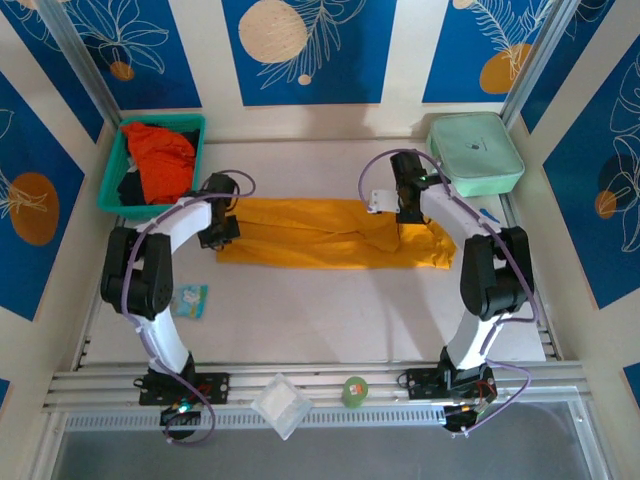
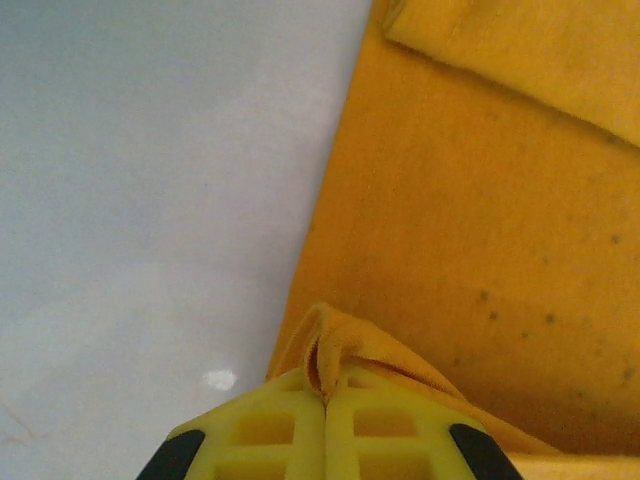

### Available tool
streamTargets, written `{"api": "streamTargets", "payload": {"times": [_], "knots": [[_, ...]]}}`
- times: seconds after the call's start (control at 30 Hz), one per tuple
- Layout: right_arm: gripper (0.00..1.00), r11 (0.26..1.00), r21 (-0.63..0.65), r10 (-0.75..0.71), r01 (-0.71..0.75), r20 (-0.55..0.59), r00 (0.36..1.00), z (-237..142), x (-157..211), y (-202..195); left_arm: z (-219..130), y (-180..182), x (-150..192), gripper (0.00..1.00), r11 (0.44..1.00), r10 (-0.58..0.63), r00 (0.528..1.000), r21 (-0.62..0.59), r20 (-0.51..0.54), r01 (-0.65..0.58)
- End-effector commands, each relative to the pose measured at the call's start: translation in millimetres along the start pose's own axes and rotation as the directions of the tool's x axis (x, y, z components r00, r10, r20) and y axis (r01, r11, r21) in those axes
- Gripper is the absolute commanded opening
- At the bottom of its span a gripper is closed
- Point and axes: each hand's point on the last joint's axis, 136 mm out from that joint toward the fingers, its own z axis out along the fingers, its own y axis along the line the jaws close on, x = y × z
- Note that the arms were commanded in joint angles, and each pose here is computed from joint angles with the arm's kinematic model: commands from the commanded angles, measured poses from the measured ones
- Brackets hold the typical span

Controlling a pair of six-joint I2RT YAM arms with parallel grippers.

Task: Fold and stack the t-shirts

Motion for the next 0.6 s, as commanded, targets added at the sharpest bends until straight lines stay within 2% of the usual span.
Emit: {"api": "streamTargets", "payload": {"times": [0.0, 0.13, 0.27, 0.4, 0.47, 0.57], "knots": [[0.0, 0.995, 0.04, 0.094, -0.094, 0.004, 0.996, 3.6, -1.1, -20.9, 5.2, 8.8, -9.0, 0.0, 0.999, 0.006, 1.0, -0.048, 0.009, -0.006], [0.0, 0.984, 0.017, 0.176, -0.176, -0.002, 0.984, 17.0, -1.3, -25.1, 11.3, 14.0, -6.6, 0.11, 0.997, 0.002, 1.0, -0.077, 0.003, -0.002], [0.0, 0.947, -0.006, 0.32, -0.321, -0.023, 0.947, 35.0, 3.9, -31.7, 14.0, 15.6, -5.0, 0.18, 0.996, -0.001, 1.0, -0.084, 0.0, 0.001], [0.0, 0.871, -0.063, 0.484, -0.486, -0.055, 0.874, 51.1, 9.5, -30.4, 15.0, 18.9, -3.2, 0.24, 0.995, -0.002, 1.0, -0.095, -0.001, 0.002], [0.07, 0.823, -0.076, 0.558, -0.562, -0.075, 0.827, 56.8, 12.7, -30.1, 14.1, 19.8, -2.7, 0.28, 0.995, -0.003, 1.0, -0.096, 0.0, 0.003], [0.16, 0.727, -0.084, 0.675, -0.681, -0.092, 0.732, 59.7, 16.0, -32.6, 10.8, 19.0, -3.3, 0.42, 0.996, -0.005, 1.0, -0.089, 0.007, 0.006]]}}
